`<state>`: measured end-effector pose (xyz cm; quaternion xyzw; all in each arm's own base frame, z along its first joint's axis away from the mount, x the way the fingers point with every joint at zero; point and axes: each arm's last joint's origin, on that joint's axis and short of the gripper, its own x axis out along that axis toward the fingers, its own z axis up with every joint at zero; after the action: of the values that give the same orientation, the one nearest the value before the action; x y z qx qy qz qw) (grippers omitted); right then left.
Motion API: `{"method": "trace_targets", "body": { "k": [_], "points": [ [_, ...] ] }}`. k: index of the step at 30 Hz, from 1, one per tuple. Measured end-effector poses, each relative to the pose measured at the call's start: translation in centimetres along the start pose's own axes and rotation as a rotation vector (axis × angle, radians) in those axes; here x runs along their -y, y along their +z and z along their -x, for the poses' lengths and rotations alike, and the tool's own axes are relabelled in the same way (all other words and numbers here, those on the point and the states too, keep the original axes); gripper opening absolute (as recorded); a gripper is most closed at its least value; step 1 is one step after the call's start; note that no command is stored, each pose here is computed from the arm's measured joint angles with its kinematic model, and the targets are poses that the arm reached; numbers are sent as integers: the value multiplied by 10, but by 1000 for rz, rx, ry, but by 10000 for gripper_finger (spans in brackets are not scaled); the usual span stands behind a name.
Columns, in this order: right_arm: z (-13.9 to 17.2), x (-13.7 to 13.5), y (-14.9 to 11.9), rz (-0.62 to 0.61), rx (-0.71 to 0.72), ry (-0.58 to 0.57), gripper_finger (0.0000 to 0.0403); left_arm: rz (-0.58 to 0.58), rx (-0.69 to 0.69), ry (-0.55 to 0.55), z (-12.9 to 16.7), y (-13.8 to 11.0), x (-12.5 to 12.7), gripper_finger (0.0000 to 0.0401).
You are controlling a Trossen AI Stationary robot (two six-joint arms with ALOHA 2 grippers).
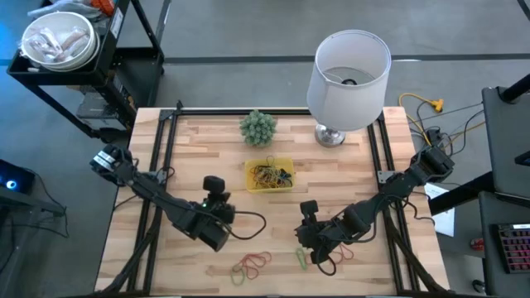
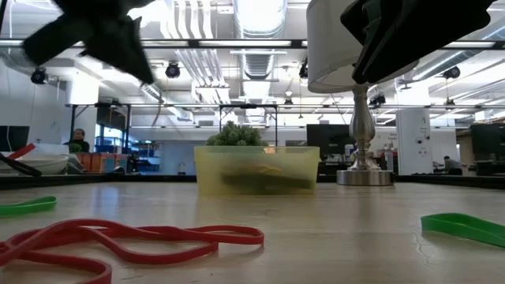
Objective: Pick and place rubber bands into bin
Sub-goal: Put the yellow rubber band into the yellow bin
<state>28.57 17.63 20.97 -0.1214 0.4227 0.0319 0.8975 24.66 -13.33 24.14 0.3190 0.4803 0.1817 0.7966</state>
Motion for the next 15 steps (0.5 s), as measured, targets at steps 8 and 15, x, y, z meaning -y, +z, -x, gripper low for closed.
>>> {"method": "trace_targets", "body": {
  "k": [8,15],
  "points": [
    [0,0,0,0,0,0,61,-31,65,247,4,22,-32,0],
    [0,0,0,0,-1,1,61,5,28,333,-10,34,-62,0]
  ]
}}
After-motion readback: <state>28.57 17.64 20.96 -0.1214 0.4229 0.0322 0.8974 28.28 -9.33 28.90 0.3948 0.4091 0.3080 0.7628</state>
